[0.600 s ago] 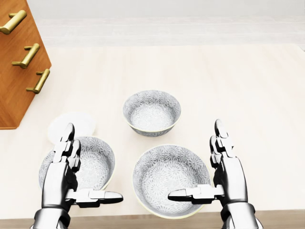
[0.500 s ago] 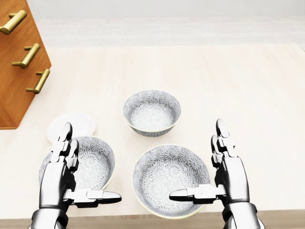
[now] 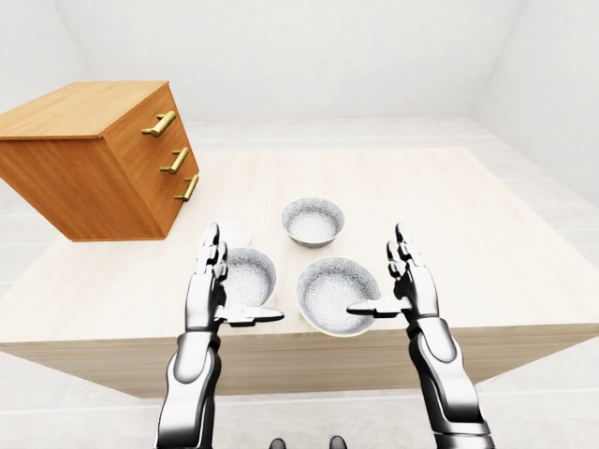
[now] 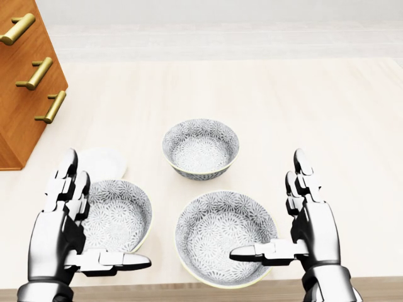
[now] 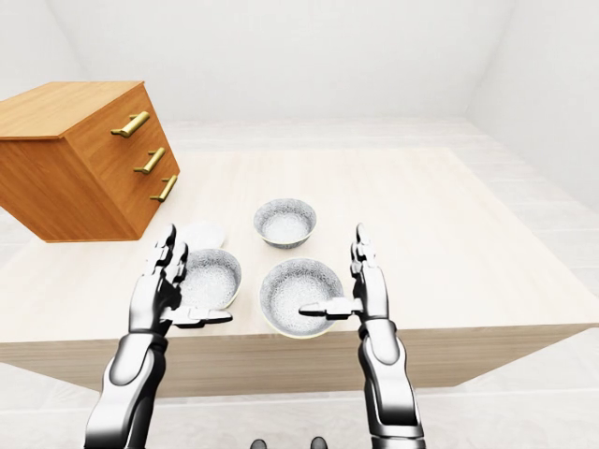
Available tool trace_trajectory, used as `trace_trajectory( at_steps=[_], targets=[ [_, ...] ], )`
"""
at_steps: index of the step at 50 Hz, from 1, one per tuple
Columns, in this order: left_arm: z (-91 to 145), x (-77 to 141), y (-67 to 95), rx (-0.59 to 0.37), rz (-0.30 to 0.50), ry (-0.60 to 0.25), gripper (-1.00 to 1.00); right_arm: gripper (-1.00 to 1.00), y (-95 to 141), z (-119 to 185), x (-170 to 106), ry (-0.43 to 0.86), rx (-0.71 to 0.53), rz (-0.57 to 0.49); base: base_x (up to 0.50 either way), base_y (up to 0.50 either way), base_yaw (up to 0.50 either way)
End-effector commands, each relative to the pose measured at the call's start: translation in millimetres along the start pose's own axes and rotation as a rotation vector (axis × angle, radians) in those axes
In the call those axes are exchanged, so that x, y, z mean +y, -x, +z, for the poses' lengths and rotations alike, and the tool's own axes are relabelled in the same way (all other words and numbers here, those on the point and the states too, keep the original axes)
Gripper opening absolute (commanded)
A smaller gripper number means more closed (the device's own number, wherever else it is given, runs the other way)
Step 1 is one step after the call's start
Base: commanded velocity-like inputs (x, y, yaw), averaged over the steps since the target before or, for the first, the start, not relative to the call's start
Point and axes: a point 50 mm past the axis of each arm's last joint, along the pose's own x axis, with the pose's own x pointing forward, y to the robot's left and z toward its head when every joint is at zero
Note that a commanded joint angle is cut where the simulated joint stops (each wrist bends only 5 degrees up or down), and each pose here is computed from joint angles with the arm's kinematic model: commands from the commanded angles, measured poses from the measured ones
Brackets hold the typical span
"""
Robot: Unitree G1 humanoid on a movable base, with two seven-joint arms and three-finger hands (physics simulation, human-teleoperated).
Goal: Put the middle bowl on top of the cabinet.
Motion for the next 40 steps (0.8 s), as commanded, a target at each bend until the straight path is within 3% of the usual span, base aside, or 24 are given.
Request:
trace_trajectory(
  at_steps=[1,15,40],
  targets=[
    [34,5,12.1,-0.14,0.003,-0.006,1.0,1.0,8,28,0,-0.011,-0.103,0.004,0.0,0.0,0.0],
    [55,10,21.6,-0.23,0.015,-0.005,1.0,1.0,21,45,5,0.033,-0.174,0.004,0.0,0.0,0.0],
    [53,14,20.5,-0.22,0.026,-0.002,1.0,1.0,23,43,9,0.038,-0.165,0.021,0.0,0.46,0.0]
  ],
)
